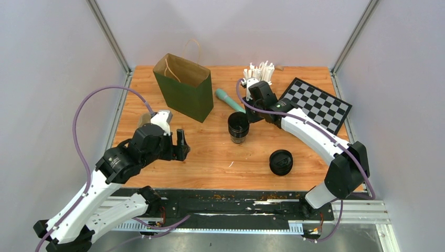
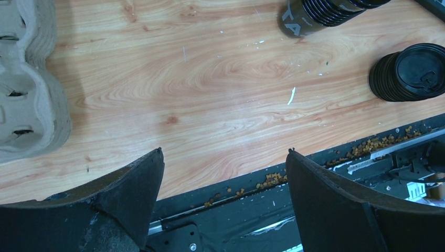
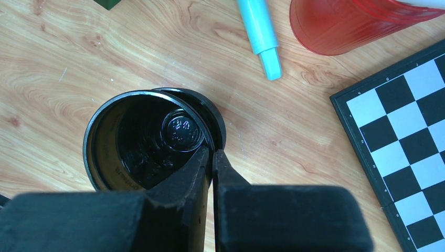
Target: Pack the takeout coffee
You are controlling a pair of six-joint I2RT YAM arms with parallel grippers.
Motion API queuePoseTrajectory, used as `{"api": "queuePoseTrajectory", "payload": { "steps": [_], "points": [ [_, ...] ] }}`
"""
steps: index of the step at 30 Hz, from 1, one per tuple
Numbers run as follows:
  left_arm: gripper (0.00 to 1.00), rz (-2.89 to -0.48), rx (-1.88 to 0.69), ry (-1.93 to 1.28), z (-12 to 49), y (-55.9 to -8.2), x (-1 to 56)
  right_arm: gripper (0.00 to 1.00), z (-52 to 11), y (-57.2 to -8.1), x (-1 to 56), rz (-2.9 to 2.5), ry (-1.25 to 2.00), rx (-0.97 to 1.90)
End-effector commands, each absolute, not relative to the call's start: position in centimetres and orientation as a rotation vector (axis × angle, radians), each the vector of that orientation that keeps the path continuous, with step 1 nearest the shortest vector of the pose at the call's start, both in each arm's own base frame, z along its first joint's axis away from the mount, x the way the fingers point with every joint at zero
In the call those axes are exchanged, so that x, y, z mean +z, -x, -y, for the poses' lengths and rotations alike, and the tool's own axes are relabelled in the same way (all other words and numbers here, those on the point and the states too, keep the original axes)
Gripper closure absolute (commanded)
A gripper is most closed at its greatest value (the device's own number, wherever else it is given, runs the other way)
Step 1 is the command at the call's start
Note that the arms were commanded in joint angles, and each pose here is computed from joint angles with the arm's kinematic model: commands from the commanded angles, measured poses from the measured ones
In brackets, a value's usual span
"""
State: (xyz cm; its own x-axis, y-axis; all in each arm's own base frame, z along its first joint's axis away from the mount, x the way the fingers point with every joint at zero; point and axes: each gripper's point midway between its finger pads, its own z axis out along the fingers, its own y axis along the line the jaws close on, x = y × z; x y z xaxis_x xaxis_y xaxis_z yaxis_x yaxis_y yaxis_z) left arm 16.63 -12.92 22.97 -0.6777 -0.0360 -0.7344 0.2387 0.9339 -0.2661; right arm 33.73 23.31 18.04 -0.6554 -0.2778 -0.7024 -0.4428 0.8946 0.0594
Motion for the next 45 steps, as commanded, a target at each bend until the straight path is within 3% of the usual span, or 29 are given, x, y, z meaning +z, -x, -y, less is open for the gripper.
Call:
{"api": "queuePoseTrajectory", "payload": {
  "steps": [1, 4, 7, 12, 15, 20, 23, 33, 45],
  "points": [
    [0.08, -2.243, -0.479, -0.125, 13.7, -17.2, 23.9, 0.96, -23.9, -34.8, 20.2, -2.263, 0.509, 0.302],
    [0.08, -2.245, -0.479, -0.129, 13.8, -17.2, 23.8, 0.98, -24.1, -34.7, 20.2, -2.260, 0.524, 0.317],
    [0.08, -2.245, -0.481, -0.129, 13.8, -17.2, 23.8, 0.82, -24.3, -34.6, 20.1, -2.269, 0.525, 0.327],
    [0.08, -2.244, -0.481, -0.127, 13.8, -17.3, 23.8, 1.00, -24.4, -34.5, 19.6, -2.287, 0.544, 0.325],
    [0.08, -2.244, -0.479, -0.127, 13.8, -17.3, 23.8, 1.00, -24.4, -34.6, 19.7, -2.282, 0.543, 0.326],
    [0.08, -2.246, -0.480, -0.128, 13.9, -17.3, 23.8, 0.80, -24.1, -34.9, 19.6, -2.274, 0.568, 0.289],
    [0.08, -2.248, -0.481, -0.130, 13.9, -17.3, 23.7, 0.77, -24.3, -34.8, 19.2, -2.280, 0.602, 0.290],
    [0.08, -2.246, -0.480, -0.129, 13.9, -17.3, 23.8, 0.79, -23.8, -35.0, 17.8, -2.311, 0.619, 0.241],
    [0.08, -2.251, -0.481, -0.131, 14.0, -17.4, 23.5, 0.89, -23.5, -35.1, 17.7, -2.307, 0.622, 0.218]
  ]
}}
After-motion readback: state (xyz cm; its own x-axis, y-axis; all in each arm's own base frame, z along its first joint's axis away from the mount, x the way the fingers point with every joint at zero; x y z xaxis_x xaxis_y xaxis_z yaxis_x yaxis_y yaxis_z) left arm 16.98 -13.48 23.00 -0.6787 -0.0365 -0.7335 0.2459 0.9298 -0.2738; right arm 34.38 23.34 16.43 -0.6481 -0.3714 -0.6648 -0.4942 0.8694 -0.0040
